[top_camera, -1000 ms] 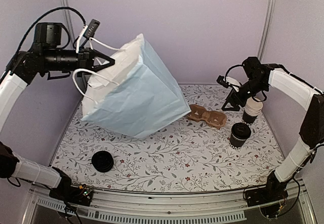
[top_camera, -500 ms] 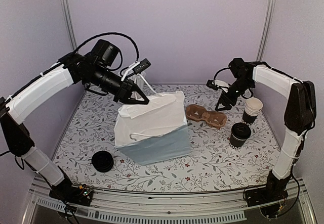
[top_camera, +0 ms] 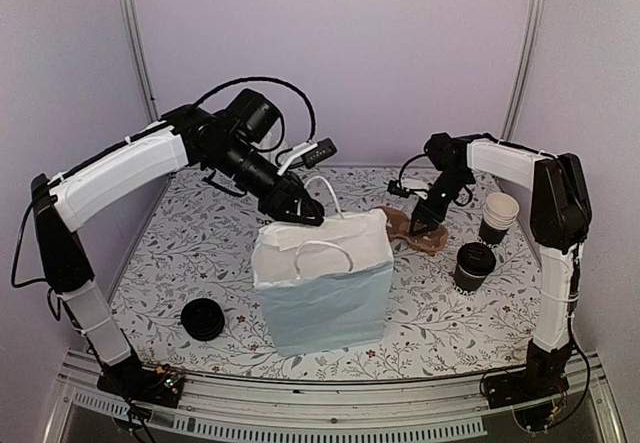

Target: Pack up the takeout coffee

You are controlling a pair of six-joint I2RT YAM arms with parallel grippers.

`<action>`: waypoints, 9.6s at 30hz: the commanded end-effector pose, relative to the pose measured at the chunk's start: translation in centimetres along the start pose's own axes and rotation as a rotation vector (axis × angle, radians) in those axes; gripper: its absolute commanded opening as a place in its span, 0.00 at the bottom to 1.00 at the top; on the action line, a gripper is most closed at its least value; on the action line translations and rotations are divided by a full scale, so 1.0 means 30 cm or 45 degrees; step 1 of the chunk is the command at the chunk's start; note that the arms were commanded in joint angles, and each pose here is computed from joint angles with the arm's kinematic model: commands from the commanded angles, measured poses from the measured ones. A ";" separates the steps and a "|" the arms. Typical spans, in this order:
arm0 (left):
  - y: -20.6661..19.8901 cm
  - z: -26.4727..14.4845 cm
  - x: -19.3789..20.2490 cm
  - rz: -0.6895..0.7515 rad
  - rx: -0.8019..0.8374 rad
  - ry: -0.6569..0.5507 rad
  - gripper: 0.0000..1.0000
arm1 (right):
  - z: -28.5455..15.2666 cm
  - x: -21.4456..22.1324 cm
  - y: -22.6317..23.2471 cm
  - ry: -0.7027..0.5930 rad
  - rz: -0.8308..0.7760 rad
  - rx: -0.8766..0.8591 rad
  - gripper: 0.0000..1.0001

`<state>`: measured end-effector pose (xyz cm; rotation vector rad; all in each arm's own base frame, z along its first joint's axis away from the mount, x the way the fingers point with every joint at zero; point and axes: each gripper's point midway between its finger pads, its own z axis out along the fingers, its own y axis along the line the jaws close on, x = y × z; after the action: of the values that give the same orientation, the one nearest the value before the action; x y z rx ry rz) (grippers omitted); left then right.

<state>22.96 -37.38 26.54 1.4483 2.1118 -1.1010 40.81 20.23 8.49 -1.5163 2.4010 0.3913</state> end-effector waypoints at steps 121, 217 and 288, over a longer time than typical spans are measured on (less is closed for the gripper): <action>0.102 -0.307 0.104 -0.108 -0.379 -0.426 0.41 | -0.441 -0.519 1.092 -0.806 -0.914 -0.659 0.32; 0.155 -0.333 0.156 -0.153 -0.281 -0.545 0.43 | -0.221 -0.362 0.964 0.004 -0.741 -0.207 0.79; -0.116 0.002 0.036 0.076 -0.105 -0.298 0.01 | -0.814 -0.491 0.655 -0.704 -0.764 0.322 0.84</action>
<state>23.39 -35.85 29.17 1.1816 1.8657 -1.0034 27.12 31.24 39.37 -1.6644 1.4176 0.2422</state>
